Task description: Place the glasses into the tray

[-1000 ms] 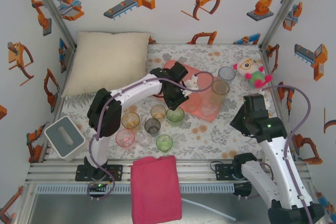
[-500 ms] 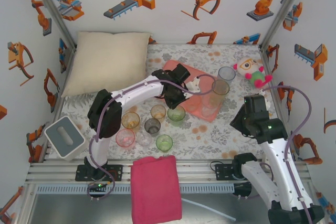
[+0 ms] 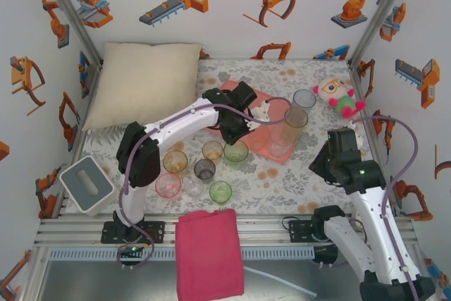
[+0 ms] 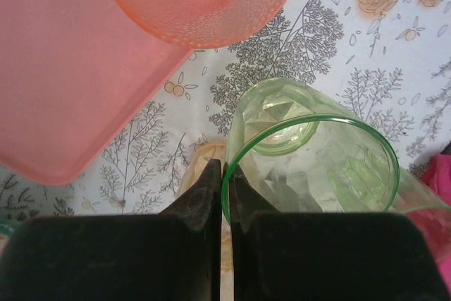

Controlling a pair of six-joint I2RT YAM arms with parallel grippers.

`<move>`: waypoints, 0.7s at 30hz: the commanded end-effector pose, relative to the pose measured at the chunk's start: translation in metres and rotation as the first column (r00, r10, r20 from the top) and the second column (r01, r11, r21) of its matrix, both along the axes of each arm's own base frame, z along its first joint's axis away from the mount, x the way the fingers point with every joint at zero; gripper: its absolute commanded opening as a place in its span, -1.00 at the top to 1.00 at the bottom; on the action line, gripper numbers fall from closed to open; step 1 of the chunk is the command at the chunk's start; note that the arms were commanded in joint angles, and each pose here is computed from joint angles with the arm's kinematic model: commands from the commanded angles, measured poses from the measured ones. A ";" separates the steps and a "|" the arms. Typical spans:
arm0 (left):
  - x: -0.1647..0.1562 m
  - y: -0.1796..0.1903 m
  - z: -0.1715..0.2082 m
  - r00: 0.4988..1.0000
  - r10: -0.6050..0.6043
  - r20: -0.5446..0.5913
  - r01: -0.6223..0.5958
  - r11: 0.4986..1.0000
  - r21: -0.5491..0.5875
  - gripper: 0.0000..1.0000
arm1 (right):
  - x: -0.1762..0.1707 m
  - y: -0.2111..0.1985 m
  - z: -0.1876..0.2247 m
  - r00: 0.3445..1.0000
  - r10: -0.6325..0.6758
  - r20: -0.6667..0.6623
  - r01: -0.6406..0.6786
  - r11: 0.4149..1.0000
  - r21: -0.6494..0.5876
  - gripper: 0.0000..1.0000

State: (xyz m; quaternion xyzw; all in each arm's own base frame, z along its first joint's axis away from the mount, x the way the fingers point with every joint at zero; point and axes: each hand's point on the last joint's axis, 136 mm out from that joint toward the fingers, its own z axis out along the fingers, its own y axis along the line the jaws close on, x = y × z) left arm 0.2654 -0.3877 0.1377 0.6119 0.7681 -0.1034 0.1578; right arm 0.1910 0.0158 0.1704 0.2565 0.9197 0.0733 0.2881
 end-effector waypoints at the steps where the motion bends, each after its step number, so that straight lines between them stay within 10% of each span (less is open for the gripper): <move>1: -0.011 0.005 0.045 1.000 0.001 0.013 0.000 0.999 -0.041 0.96 | -0.002 -0.003 -0.001 1.000 -0.003 -0.001 0.003 1.000 -0.015 0.27; 21: 0.080 -0.016 0.155 0.971 0.105 0.216 -0.051 0.969 -0.243 0.93 | -0.004 -0.003 0.000 1.000 -0.009 -0.015 0.008 1.000 -0.010 0.27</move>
